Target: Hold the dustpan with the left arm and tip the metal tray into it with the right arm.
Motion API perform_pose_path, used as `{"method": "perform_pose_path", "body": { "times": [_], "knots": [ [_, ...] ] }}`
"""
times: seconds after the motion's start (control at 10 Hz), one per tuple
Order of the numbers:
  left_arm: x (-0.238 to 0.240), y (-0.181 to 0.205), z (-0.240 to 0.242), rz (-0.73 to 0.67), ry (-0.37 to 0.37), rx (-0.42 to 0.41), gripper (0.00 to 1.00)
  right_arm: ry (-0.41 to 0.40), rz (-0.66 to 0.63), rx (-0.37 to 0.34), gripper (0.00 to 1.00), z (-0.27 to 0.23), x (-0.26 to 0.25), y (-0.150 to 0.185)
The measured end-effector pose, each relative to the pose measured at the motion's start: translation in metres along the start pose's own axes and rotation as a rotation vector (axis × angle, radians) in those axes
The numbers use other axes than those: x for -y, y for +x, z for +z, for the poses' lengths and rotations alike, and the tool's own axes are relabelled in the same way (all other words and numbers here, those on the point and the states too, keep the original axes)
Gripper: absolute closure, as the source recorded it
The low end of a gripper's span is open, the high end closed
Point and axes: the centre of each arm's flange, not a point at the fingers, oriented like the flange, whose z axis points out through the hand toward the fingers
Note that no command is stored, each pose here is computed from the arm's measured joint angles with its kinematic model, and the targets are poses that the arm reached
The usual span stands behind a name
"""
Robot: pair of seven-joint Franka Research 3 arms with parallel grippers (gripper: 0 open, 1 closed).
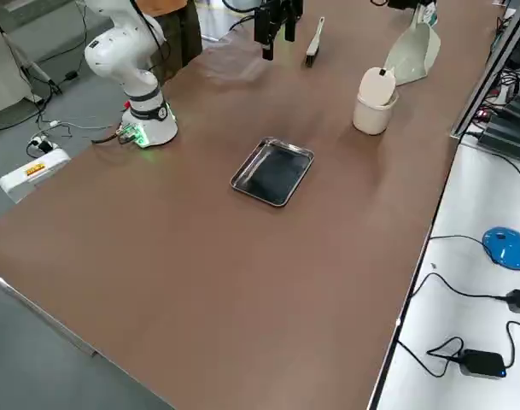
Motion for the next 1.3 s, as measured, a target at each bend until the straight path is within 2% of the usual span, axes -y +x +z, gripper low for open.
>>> {"method": "perform_pose_path", "body": {
  "times": [0.6, 1.3],
  "knots": [
    [-0.007, -0.004, -0.01, 0.061, -0.011, -0.005, 0.68, 0.0, -0.003, -0.004, 0.0, 0.002, 0.002, 0.003],
    [-0.031, 0.011, -0.017, -0.034, -0.039, -0.007, 0.68, 0.0, 0.002, -0.003, 0.0, 0.003, -0.001, 0.003]
  ]
}}
